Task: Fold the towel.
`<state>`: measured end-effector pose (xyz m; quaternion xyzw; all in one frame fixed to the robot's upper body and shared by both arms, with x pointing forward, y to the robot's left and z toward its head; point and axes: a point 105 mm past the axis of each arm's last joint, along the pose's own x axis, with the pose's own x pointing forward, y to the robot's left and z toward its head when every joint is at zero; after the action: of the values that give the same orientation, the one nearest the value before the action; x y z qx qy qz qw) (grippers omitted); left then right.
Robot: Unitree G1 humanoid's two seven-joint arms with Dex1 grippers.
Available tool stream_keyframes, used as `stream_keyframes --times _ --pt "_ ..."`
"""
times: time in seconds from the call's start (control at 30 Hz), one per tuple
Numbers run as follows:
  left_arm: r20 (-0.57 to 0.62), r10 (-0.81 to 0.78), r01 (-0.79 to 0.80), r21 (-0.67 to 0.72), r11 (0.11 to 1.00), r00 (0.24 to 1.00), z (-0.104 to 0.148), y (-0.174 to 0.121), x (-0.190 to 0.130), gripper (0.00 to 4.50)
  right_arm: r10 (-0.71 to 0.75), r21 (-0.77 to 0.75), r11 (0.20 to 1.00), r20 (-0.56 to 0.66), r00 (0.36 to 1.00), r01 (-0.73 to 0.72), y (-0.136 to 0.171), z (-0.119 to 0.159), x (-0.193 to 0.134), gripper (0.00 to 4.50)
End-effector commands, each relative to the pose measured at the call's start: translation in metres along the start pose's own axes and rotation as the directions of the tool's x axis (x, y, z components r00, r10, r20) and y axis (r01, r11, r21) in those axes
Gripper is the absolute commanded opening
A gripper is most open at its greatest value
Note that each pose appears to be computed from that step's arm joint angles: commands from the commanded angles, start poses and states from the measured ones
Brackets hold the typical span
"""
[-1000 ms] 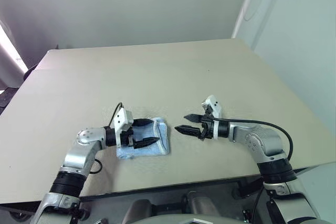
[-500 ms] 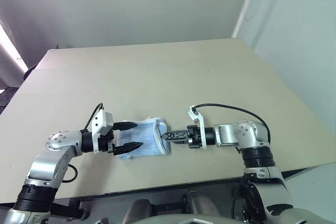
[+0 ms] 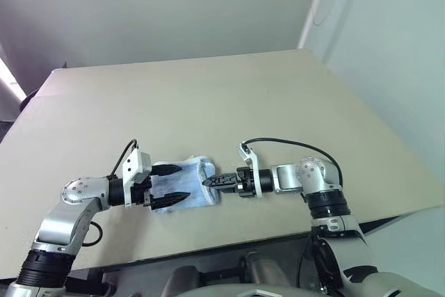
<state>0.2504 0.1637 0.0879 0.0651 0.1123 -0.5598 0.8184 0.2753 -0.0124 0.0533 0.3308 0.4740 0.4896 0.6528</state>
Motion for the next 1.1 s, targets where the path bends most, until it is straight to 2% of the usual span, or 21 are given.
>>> stream_keyframes --times 0.03,0.4,0.47,0.53,0.77,0.87,1.03,1.1 --pt "0.013 -0.011 0.010 0.052 0.999 1.000 0.010 -0.001 0.003 3.96 -0.022 -0.034 0.999 -0.018 1.000 0.021 0.004 0.001 0.018 4.48" --pt "0.004 0.031 -0.031 0.075 0.997 1.000 0.012 0.009 -0.006 3.96 -0.086 -0.066 0.994 -0.067 0.994 0.082 0.004 0.000 0.044 4.48" --pt "0.003 0.048 -0.048 0.078 0.996 0.999 0.013 0.011 -0.010 3.96 -0.081 -0.075 0.994 -0.077 0.994 0.075 0.005 -0.002 0.045 4.11" --pt "0.003 0.069 -0.069 0.078 0.995 0.998 0.015 0.013 -0.017 3.96 -0.060 -0.076 0.996 -0.103 0.993 0.053 0.009 -0.005 0.045 3.56" --pt "-0.012 0.160 -0.159 0.076 0.984 0.987 0.017 0.025 -0.041 3.96 0.008 -0.020 1.000 -0.119 0.993 -0.011 0.019 -0.007 0.044 1.05" --pt "-0.017 0.181 -0.179 0.074 0.981 0.983 0.016 0.028 -0.047 3.96 0.089 -0.011 0.996 -0.093 0.992 -0.090 0.041 0.006 0.038 0.04" --pt "-0.014 0.166 -0.165 0.053 0.985 0.986 0.012 0.025 -0.042 3.96 0.152 -0.013 0.988 -0.022 0.988 -0.152 0.059 0.029 0.015 0.04" --pt "-0.010 0.157 -0.156 0.039 0.987 0.988 0.010 0.023 -0.038 3.96 0.152 -0.023 0.988 0.060 0.987 -0.150 0.060 0.048 -0.005 0.04"
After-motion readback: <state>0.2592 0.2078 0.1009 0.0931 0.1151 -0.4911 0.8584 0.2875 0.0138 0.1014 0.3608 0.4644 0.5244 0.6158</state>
